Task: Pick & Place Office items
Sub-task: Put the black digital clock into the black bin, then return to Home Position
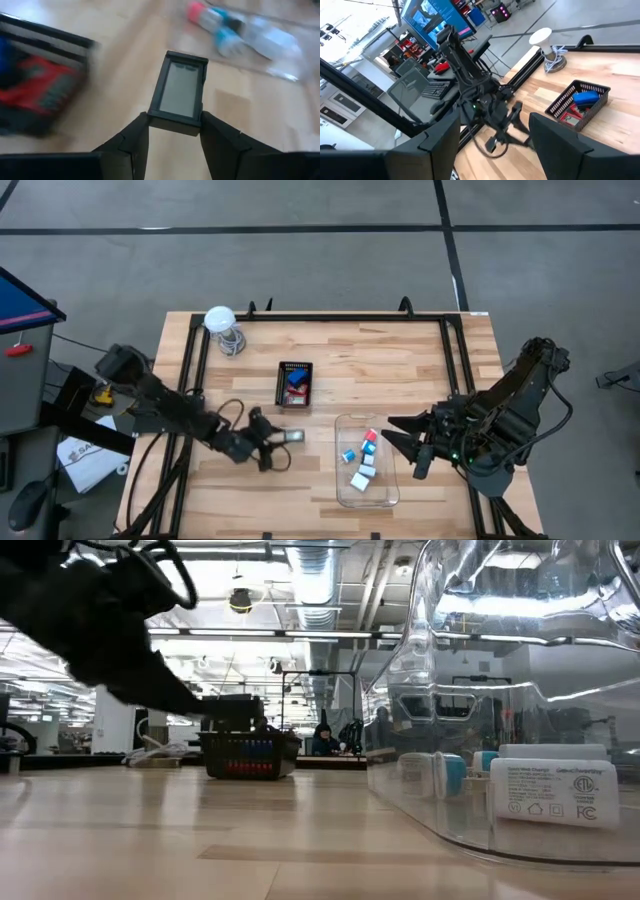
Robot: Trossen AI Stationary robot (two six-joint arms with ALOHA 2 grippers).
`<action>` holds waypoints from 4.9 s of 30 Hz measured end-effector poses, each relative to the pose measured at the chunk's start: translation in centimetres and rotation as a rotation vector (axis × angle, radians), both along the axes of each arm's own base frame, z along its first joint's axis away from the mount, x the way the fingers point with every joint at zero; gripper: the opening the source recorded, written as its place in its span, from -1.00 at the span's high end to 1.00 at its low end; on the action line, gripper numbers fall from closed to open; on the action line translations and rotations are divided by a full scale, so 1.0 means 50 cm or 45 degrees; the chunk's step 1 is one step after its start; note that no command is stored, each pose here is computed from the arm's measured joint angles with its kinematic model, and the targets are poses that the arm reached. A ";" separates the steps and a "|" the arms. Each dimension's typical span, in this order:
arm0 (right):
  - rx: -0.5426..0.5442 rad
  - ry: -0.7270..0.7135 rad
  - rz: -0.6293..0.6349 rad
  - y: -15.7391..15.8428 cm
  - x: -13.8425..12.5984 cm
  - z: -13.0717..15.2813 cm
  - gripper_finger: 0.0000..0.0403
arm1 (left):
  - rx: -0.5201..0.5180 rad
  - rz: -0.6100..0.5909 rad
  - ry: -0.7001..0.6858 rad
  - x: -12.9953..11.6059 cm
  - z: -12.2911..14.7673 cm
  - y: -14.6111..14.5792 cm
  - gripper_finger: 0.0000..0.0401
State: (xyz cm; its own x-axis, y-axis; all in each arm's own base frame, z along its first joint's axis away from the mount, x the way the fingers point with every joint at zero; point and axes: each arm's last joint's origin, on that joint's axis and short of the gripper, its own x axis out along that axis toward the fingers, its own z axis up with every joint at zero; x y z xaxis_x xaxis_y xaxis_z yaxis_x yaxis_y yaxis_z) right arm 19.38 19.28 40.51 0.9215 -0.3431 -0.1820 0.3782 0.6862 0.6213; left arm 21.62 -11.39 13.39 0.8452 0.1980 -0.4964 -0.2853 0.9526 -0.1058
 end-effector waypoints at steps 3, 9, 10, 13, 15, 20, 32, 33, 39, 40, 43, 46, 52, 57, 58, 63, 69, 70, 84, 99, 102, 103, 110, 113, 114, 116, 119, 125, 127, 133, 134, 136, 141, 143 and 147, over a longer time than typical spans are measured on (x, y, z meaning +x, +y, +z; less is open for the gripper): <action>-0.002 -0.004 -0.014 -0.003 0.003 0.001 -0.13 | 0.017 0.123 -0.023 0.006 0.018 0.038 0.30; -0.005 -0.023 -0.027 -0.002 0.003 0.004 -0.13 | -0.010 0.403 -0.090 0.027 0.042 0.124 0.30; -0.004 -0.024 -0.026 -0.002 0.003 0.004 -0.13 | -0.013 0.436 -0.099 0.032 0.044 0.136 0.30; 0.002 -0.031 -0.025 -0.001 0.003 0.006 -0.13 | -0.036 0.498 -0.085 0.038 0.044 0.172 0.30; 0.000 -0.033 -0.030 -0.001 0.003 0.006 -0.13 | -0.078 0.504 -0.062 0.042 0.041 0.194 0.30; -0.014 -0.033 -0.044 -0.002 0.003 0.006 -0.13 | -0.027 0.445 -0.001 0.044 0.038 0.216 0.30; -0.015 -0.040 -0.062 -0.004 0.004 0.006 -0.13 | 0.007 0.376 0.127 0.036 0.026 0.216 0.30; -0.017 -0.043 -0.068 -0.004 0.004 0.006 -0.13 | 0.016 0.370 0.130 0.036 0.026 0.216 0.30; -0.018 -0.046 -0.076 -0.004 0.004 0.006 -0.13 | 0.031 0.363 0.136 0.036 0.026 0.218 0.23; -0.015 -0.047 -0.076 -0.004 0.004 0.006 -0.13 | 0.031 0.363 0.137 0.036 0.026 0.218 0.22; -0.014 -0.047 -0.076 -0.004 0.004 0.006 -0.13 | 0.031 0.363 0.136 0.036 0.026 0.218 0.20; -0.014 -0.047 -0.076 -0.004 0.004 0.006 -0.13 | 0.029 0.362 0.126 0.037 0.027 0.217 0.19; -0.019 -0.046 -0.075 -0.004 0.004 0.006 -0.13 | 0.092 0.308 0.062 0.046 0.039 0.217 0.15; -0.019 -0.045 -0.075 -0.004 0.004 0.006 -0.13 | 0.145 0.267 -0.001 0.053 0.050 0.216 0.06; -0.019 -0.045 -0.074 -0.004 0.004 0.006 -0.13 | 0.145 0.262 0.000 0.054 0.050 0.216 0.04; -0.019 -0.045 -0.074 -0.004 0.004 0.006 -0.13 | 0.142 0.255 0.019 0.052 0.047 0.215 -0.01; -0.021 -0.043 -0.074 -0.004 0.003 0.006 -0.13 | 0.131 0.241 -0.022 0.053 0.056 0.212 -0.03; -0.021 -0.044 -0.074 -0.004 0.003 0.006 -0.13 | 0.115 0.218 -0.046 0.053 0.062 0.210 -0.03; -0.024 -0.039 -0.078 -0.006 0.004 0.005 -0.13 | -0.250 0.017 -0.417 -0.102 0.089 0.210 0.17; 0.057 -0.080 -0.125 -0.016 0.015 0.008 -0.13 | -0.169 -0.068 -0.755 -0.210 0.077 0.220 0.27; 0.055 -0.079 -0.150 -0.025 0.022 0.008 -0.13 | -0.149 -0.127 -0.713 -0.217 0.071 0.218 0.29; 0.054 -0.079 -0.155 -0.027 0.023 0.008 -0.13 | -0.143 -0.144 -0.701 -0.218 0.069 0.217 0.30; 0.047 -0.076 -0.180 -0.035 0.030 0.008 -0.13 | -0.025 -0.215 -0.675 -0.233 0.065 0.217 0.38; 0.041 -0.072 -0.195 -0.041 0.035 0.007 -0.13 | 0.002 -0.246 -0.708 -0.237 0.070 0.217 0.42; 0.038 -0.070 -0.201 -0.043 0.036 0.007 -0.13 | 0.007 -0.264 -0.708 -0.238 0.070 0.217 0.43; 0.037 -0.066 -0.207 -0.046 0.039 0.006 -0.13 | 0.013 -0.299 -0.700 -0.238 0.068 0.217 0.45; 0.041 -0.051 -0.203 -0.052 0.044 0.004 -0.13 | 0.012 -0.323 -0.684 -0.236 0.066 0.221 0.48; 0.046 -0.031 -0.207 -0.063 0.053 0.002 -0.13 | 0.029 -0.321 -0.679 -0.236 0.066 0.227 0.53; 0.042 -0.021 -0.205 -0.066 0.056 0.002 -0.13 | 0.024 -0.321 -0.679 -0.236 0.066 0.227 0.55; -0.020 0.044 -0.206 -0.084 0.067 -0.003 -0.13 | 0.032 -0.260 -0.659 -0.231 0.063 0.230 0.55; -0.040 0.060 -0.204 -0.089 0.071 -0.003 -0.13 | 0.034 -0.260 -0.675 -0.230 0.066 0.230 0.55; -0.076 0.099 -0.183 -0.102 0.083 -0.003 -0.13 | 0.037 -0.258 -0.702 -0.229 0.071 0.230 0.55; -0.190 0.245 -0.023 -0.161 0.127 -0.002 -0.13 | 0.038 -0.250 -0.697 -0.226 0.071 0.230 0.55; -0.262 0.285 0.092 -0.189 0.148 0.002 -0.13 | 0.037 -0.250 -0.683 -0.225 0.069 0.230 0.55; -0.425 0.276 0.326 -0.247 0.180 0.015 -0.13 | 0.035 -0.250 -0.667 -0.223 0.067 0.230 0.55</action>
